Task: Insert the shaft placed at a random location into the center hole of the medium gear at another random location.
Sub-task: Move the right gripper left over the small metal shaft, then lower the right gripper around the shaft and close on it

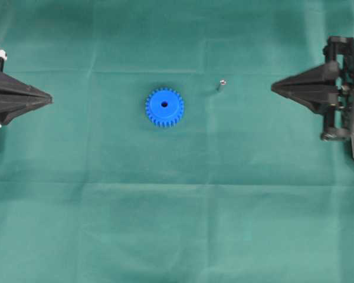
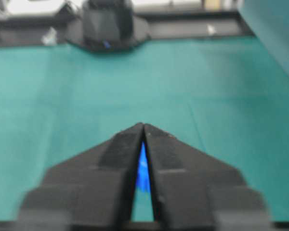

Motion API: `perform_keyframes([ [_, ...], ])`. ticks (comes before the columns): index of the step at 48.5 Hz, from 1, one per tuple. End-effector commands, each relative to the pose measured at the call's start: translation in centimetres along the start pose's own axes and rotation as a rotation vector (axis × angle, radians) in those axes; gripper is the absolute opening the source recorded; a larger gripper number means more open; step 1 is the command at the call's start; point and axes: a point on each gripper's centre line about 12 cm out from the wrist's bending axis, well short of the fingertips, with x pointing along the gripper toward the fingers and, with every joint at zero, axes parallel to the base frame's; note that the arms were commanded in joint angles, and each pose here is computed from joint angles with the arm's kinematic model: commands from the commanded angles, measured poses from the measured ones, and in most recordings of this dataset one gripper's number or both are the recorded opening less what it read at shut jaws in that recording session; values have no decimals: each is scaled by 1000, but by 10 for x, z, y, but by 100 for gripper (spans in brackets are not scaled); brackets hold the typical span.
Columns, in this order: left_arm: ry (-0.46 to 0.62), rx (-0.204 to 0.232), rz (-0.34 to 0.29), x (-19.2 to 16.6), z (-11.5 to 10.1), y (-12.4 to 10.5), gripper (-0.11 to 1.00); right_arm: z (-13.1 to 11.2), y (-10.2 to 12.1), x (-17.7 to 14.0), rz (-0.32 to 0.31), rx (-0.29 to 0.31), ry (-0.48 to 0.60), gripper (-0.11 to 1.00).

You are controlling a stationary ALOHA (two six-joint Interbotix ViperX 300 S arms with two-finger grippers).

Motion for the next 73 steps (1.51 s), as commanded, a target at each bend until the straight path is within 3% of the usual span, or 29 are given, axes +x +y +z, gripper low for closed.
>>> perform_keyframes([
  [1,-25,0,-4,2,9,-1,0,0,-6,10,-29,28,-2,30],
  [8,-26,0,-2,2,10,0,0,-17,-18,28,-73,20,32,74],
  [10,-23,1,-4,2,9,-1,0,-25,-21,34,-84,18,56,81],
  [20,-20,3,-4,2,8,-1,0,-62,-32,64,-116,27,176,79],
  [35,-1,1,-4,2,6,-1,0,-102,-49,86,-166,40,240,78],
  [64,14,1,-3,3,3,-1,0,-135,-57,107,-186,50,295,78],
  [73,21,0,-1,3,2,0,0,-137,-57,105,-186,51,302,64],
])
